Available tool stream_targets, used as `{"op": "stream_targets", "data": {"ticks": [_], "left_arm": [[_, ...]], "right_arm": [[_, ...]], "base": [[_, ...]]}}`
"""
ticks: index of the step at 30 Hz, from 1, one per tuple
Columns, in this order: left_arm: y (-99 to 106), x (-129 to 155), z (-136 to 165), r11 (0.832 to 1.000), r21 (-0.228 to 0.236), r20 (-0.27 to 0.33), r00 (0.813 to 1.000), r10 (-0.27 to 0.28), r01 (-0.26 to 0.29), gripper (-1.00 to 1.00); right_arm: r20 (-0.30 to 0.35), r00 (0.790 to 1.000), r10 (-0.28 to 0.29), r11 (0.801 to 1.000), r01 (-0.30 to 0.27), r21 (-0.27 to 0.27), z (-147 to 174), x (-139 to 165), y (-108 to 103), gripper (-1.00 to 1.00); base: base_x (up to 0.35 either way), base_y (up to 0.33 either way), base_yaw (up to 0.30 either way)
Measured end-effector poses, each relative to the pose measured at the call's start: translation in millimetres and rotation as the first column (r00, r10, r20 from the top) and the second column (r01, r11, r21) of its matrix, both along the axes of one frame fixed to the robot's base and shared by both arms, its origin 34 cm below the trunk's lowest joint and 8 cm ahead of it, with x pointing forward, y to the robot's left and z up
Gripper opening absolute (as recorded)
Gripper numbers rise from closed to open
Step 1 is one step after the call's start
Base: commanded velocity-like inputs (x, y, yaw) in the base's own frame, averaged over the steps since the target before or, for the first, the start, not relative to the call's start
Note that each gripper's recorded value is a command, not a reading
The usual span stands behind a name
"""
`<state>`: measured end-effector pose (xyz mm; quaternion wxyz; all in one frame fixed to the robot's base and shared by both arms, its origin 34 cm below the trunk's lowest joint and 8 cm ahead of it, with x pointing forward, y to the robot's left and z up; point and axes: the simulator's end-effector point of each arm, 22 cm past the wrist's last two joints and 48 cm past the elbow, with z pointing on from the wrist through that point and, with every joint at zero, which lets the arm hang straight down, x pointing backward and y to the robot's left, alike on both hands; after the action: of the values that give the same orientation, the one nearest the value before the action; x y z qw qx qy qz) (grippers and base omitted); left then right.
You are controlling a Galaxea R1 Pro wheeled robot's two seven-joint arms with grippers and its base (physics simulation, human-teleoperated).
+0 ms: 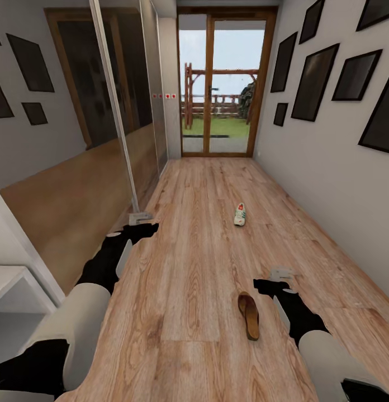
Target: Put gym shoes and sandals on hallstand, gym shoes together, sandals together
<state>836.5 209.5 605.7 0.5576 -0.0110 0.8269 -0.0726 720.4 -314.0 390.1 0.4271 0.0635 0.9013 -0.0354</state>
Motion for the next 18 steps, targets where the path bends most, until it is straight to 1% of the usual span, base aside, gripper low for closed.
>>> {"op": "stream_targets", "data": {"ticks": [3,8,18], "left_arm": [[-4,0,0,1.000,0.003,-0.002,1.000,-0.006,0.006,1.00],[-8,-1,0,1.000,0.014,-0.004,1.000,-0.018,0.018,1.00],[-9,-1,-1,1.000,0.016,-0.005,1.000,-0.020,0.021,1.00]], "right_arm": [[-0.009,1.000,0.006,1.000,-0.006,0.001,-15,-8,3,1.00],[-0.011,1.000,0.009,1.000,-0.009,0.002,-23,-13,5,1.00],[-0.013,1.000,0.009,1.000,-0.008,0.006,-24,-14,6,1.00]], "base": [[0.107,0.000,0.000],[0.229,0.000,0.000],[0.066,0.000,0.000]]}}
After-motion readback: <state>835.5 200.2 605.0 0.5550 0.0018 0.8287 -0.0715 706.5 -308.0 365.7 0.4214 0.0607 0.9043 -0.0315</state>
